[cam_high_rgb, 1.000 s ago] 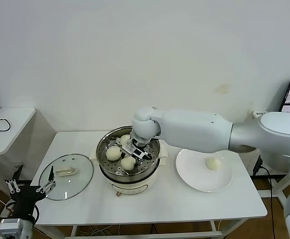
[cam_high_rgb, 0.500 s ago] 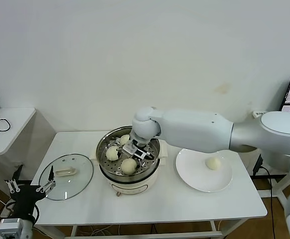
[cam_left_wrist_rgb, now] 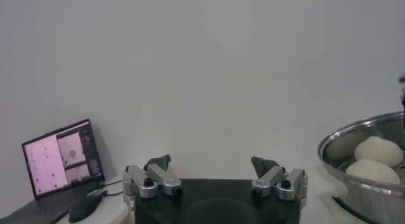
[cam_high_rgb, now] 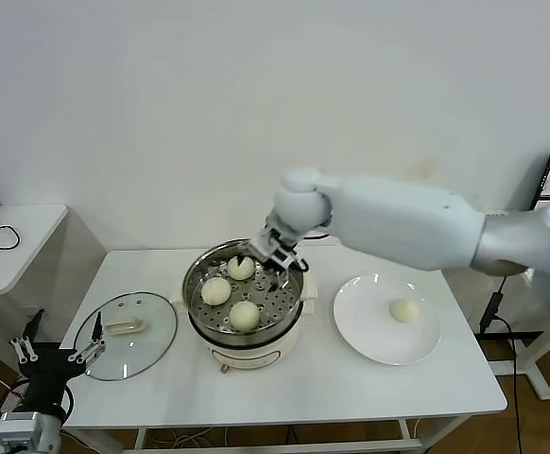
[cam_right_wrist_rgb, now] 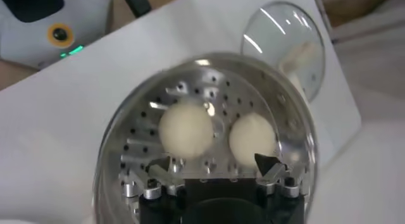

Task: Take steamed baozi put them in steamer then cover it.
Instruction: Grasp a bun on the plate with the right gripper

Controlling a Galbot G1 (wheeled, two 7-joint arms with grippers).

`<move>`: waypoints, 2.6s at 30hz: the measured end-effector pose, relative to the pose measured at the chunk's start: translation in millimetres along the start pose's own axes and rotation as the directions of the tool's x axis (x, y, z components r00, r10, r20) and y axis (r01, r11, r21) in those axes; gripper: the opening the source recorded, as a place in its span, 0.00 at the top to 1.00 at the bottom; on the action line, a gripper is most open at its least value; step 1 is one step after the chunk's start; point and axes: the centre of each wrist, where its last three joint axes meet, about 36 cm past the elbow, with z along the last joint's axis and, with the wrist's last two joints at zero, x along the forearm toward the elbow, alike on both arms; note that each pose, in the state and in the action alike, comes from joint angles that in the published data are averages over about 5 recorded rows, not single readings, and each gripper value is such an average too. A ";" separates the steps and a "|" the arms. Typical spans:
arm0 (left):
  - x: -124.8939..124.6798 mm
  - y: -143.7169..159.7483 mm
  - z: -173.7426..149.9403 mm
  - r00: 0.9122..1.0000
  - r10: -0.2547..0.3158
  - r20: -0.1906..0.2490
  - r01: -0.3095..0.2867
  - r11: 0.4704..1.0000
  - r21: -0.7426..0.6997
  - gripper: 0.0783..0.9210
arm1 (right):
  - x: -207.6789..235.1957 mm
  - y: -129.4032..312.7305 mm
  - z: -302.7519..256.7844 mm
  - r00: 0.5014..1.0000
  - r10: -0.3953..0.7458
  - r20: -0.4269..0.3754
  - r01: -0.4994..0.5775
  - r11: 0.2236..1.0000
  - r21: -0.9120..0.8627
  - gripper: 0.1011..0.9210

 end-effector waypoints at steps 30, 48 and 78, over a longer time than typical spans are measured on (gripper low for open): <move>-6.3 -5.1 4.6 1.000 0.030 0.002 -0.030 0.999 -0.011 0.12 | -1.3 211.8 185.8 0.963 -0.150 -0.224 -0.007 0.818 -0.576 0.12; -4.3 -5.0 9.3 1.000 0.026 -0.015 -0.027 0.999 -0.020 0.12 | -63.3 263.6 229.6 0.942 -0.225 -0.248 -0.001 0.739 -0.674 0.12; -5.5 -5.5 8.0 0.999 0.032 -0.010 -0.032 0.999 -0.023 0.12 | -105.5 269.8 257.2 0.937 -0.233 -0.259 -0.043 0.659 -0.751 0.22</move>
